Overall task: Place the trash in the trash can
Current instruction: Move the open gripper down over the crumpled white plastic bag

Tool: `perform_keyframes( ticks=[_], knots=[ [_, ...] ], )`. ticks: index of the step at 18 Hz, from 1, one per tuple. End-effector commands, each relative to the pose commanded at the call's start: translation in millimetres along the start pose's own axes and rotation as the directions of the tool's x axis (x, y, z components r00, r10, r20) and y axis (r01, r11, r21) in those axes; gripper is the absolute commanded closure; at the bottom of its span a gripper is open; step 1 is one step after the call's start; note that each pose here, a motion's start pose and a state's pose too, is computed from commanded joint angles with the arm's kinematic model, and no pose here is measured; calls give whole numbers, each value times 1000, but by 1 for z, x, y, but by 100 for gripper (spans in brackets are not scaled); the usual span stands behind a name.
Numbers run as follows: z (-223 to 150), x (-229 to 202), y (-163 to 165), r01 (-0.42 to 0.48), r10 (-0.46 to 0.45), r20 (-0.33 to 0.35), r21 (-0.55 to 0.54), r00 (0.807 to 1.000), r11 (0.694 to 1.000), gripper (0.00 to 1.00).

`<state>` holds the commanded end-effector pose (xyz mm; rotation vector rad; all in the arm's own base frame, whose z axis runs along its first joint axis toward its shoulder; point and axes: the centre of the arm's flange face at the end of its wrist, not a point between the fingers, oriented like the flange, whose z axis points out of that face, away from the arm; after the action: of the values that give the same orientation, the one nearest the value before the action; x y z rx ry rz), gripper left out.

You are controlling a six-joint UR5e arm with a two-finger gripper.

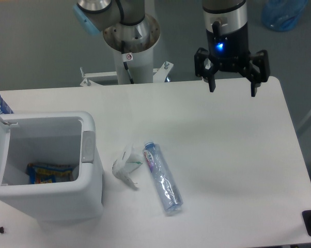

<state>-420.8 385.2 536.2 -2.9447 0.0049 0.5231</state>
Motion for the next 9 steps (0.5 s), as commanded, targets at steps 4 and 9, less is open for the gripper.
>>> perform_keyframes(
  ticks=[4,9],
  knots=[
    [7,6,0,-2,2,-10,-1,1000,1000,0],
    [28,17,-1,16,-16,-49,-3,999,1000,0]
  ],
)
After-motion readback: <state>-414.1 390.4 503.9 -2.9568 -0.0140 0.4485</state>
